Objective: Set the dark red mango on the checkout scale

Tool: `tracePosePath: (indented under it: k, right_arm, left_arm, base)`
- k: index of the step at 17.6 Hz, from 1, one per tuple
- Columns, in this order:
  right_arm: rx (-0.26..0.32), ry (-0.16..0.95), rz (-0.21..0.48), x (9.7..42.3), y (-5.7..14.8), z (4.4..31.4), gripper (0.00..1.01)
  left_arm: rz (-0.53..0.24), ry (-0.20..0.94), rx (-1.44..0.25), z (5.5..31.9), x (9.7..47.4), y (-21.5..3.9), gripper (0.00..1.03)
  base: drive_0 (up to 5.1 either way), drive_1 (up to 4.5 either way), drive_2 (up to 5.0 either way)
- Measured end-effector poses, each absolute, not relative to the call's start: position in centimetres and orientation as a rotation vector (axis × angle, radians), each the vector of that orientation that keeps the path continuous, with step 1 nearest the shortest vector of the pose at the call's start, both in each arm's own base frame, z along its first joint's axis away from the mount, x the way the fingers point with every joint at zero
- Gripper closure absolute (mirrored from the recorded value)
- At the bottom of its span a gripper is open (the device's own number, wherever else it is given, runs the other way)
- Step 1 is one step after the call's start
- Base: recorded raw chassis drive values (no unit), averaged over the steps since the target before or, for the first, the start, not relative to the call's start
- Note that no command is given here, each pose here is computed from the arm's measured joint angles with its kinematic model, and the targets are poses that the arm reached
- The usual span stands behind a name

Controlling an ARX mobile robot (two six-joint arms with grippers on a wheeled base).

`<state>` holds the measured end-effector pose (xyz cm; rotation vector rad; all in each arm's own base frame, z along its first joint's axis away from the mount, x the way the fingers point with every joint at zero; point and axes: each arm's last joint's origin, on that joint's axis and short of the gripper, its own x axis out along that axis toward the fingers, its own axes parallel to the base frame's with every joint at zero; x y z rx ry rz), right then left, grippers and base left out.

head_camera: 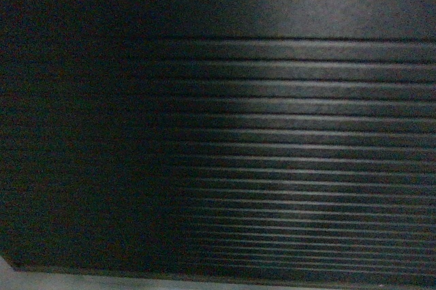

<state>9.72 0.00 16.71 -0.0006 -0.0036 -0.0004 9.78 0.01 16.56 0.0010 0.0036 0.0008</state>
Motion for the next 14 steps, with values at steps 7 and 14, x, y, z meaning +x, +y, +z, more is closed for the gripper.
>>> tracePosePath:
  k: [7, 14]
  right_arm:
    - [0.0, -0.002, 0.002, 9.72, 0.0, 16.69, 0.03]
    - [-0.001, -0.003, 0.0, 9.72, 0.0, 16.7, 0.03]
  left_arm:
    - [0.002, 0.006, 0.001, 16.54, 9.78, 0.01, 0.05]
    - [0.001, 0.004, 0.001, 16.56, 9.78, 0.01, 0.05]
  base:
    - [0.0, 0.0, 0.0]
    - [0.0, 0.0, 0.0]
